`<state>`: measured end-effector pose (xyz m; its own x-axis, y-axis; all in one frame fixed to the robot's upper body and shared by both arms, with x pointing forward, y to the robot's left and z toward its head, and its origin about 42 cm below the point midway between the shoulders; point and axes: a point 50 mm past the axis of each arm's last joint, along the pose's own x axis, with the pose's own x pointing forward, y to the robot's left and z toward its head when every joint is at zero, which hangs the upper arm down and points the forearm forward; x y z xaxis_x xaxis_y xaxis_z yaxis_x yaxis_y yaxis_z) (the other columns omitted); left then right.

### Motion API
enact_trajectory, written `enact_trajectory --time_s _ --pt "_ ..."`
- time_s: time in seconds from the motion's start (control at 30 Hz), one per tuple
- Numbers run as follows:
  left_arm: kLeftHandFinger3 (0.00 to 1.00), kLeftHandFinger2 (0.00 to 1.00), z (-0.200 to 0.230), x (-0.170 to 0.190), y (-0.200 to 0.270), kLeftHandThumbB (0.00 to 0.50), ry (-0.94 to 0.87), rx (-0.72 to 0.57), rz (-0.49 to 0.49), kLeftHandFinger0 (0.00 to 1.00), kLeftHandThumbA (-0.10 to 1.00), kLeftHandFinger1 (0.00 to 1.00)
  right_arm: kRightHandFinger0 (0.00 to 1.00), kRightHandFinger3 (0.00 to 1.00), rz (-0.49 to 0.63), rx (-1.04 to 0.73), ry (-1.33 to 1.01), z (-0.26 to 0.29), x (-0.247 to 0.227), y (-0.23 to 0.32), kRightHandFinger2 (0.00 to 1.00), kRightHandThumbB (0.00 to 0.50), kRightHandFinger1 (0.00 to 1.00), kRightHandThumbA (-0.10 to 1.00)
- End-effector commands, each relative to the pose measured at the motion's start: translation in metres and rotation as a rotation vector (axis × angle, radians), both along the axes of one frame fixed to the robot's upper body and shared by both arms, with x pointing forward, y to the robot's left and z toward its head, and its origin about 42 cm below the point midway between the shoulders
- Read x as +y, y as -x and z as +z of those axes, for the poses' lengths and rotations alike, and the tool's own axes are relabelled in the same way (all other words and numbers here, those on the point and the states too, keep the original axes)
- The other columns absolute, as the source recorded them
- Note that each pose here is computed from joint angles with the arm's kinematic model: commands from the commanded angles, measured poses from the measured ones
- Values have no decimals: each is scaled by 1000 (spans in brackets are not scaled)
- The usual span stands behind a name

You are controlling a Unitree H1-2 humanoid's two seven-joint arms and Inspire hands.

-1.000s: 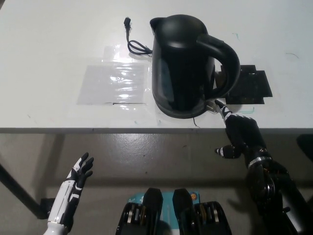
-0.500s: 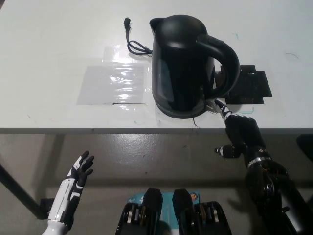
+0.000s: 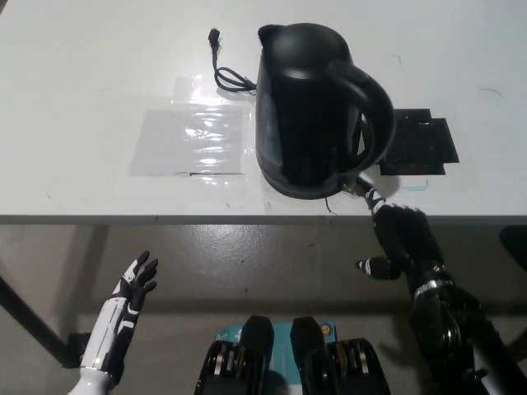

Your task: A kettle is kept at the center of the table close to the robot and the robot uses its right index finger to press downwards on the transparent start boiling button

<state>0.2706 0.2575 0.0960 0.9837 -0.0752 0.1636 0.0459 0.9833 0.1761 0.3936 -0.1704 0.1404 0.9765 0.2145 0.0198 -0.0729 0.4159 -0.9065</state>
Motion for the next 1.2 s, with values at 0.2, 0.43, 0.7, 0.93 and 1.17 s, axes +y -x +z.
enact_trajectory --time_s 0.2,0.43,0.7,0.93,1.17 --pt "1000 1000 14 4 -7 171 -27 -55 4 1000 969 1000 0 1000 29 -29 6 5 10 3 15 342 6 1000" --pt "1000 1000 13 5 -7 201 -22 -51 10 1000 965 1000 0 1000 20 -9 14 -2 8 2 23 331 11 1000" --pt "1000 1000 14 5 -7 192 -16 -49 4 1000 958 1000 0 1000 23 -32 21 3 7 1 1 317 0 1000" --pt "1000 1000 14 5 -7 183 -9 -48 3 1000 948 1000 0 1000 23 -47 7 8 7 4 0 353 0 1000" --pt "1000 1000 13 5 -5 163 -11 -50 5 1000 934 1000 0 1000 55 -147 -40 39 6 24 0 326 0 1000"
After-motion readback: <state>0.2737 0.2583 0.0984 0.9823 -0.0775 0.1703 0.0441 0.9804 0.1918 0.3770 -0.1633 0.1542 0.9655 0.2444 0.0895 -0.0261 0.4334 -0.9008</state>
